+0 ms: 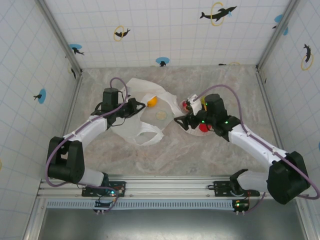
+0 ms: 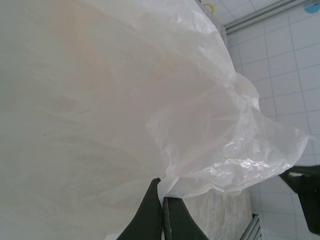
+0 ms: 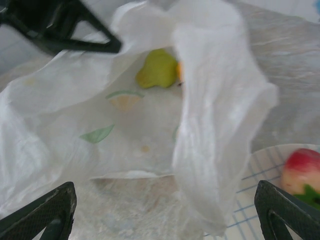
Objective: Place the fruits into the plastic bag
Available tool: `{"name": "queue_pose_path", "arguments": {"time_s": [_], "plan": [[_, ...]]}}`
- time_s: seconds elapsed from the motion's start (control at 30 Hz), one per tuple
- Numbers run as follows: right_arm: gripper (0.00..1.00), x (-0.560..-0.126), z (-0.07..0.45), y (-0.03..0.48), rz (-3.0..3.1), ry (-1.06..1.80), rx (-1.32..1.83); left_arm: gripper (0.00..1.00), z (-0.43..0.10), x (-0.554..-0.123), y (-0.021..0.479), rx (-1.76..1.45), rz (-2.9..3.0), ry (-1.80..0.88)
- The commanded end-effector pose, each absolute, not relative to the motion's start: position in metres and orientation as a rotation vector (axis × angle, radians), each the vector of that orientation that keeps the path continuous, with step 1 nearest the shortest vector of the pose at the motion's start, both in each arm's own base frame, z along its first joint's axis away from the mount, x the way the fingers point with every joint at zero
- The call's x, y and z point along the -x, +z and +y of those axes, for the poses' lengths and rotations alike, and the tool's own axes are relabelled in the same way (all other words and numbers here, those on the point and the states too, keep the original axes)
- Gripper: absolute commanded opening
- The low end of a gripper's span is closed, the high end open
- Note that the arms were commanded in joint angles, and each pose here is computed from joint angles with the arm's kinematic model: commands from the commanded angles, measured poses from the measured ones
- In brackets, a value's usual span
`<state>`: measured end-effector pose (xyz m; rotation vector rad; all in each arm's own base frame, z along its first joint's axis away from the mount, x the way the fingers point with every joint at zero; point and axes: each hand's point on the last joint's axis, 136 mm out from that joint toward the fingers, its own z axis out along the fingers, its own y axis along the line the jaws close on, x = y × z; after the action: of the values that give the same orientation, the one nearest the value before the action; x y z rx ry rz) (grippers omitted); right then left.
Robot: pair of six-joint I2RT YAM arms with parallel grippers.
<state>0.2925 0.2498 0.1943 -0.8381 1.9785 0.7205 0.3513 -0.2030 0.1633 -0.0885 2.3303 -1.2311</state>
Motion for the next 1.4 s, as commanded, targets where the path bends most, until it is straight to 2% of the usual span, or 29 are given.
{"name": "queue_pose_path", "arguments": {"time_s": [0.0,0.2,0.47,0.7,1.03,1.37], "plan": [[0.93,-0.330,0.228,0.206,2.042,0.643,0.610,0.00,-0.200,-0.358,0.168,0.090,2.326,-1.214],[0.88,-0.395,0.196,0.183,2.272,0.292,0.364,0.00,-0.200,-0.357,0.170,0.089,2.320,-1.213],[0.84,-0.440,0.206,0.152,2.408,0.161,0.323,0.00,-0.200,-0.357,0.171,0.086,2.318,-1.214],[0.85,-0.454,0.211,0.112,2.554,0.069,0.385,0.00,-0.201,-0.357,0.172,0.085,2.316,-1.225],[0.89,-0.451,0.213,0.068,2.679,0.022,0.452,0.00,-0.201,-0.357,0.171,0.089,2.316,-1.227],[0.83,-0.444,0.217,0.042,2.742,0.037,0.501,0.00,-0.201,-0.357,0.172,0.087,2.313,-1.224]]}}
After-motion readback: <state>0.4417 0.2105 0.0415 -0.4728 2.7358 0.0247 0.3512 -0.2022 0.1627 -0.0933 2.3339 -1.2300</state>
